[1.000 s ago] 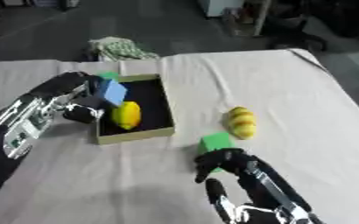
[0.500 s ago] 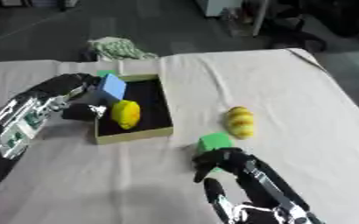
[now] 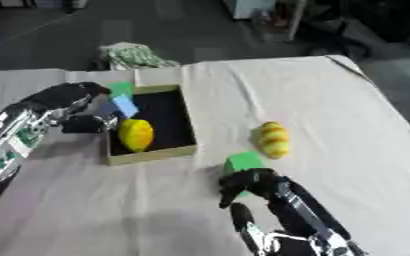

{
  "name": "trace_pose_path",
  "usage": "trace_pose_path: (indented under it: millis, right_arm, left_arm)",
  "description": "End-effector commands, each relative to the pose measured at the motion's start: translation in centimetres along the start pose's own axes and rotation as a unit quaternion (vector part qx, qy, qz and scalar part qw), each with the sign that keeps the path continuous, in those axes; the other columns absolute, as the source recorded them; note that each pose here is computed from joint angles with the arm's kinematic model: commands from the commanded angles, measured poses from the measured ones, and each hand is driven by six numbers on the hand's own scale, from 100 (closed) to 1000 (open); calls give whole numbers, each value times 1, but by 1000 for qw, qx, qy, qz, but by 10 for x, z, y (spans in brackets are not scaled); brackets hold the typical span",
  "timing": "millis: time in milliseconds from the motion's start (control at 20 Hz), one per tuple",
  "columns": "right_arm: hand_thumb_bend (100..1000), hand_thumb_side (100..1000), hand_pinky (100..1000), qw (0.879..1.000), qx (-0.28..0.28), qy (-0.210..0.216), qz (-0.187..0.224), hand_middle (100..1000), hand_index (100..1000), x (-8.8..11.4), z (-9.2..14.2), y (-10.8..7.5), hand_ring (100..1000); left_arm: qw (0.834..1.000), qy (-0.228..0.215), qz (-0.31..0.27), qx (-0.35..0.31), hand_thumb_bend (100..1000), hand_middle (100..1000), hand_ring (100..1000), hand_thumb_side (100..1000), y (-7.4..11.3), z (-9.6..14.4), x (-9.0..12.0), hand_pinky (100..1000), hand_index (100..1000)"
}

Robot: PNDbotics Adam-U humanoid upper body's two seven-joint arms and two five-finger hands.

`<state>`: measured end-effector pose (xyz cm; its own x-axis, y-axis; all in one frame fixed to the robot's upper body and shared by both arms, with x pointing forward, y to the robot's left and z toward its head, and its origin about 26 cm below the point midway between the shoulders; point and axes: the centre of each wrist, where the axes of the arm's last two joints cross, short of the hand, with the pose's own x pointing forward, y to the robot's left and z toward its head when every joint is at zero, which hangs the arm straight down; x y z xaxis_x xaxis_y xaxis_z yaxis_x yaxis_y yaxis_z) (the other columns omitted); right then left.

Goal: Pick up objects on the table and place them in the box.

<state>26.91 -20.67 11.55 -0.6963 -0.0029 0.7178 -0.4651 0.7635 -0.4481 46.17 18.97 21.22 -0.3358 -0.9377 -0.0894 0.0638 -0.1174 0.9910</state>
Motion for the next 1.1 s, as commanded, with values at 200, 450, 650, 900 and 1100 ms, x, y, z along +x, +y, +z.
trace_pose_path:
  millis: [200,450,650,900,1100]
  right_arm:
    - [100,391,723,1000,-5,-11,8,537,762,6,-2,-4,577]
    - [100,391,723,1000,-8,-7,11,536,762,6,-1,-5,577]
    - [100,389,723,1000,-11,-4,17,535,762,6,0,-7,577]
    - [100,381,724,999,-12,-5,46,535,764,7,4,-17,578]
    - [100,364,725,996,-6,-10,85,537,767,10,7,-33,579]
  left_arm:
    - [999,-5,-25,36,315,907,825,983,19,6,-5,861,993]
    - [996,-46,-8,77,245,877,814,920,47,28,-8,855,986]
    - [991,-78,7,112,131,836,790,850,72,62,-14,841,972]
    - [979,-118,58,158,100,795,774,750,90,120,-20,837,962]
    - [964,-158,120,179,100,752,751,572,87,163,-17,831,930]
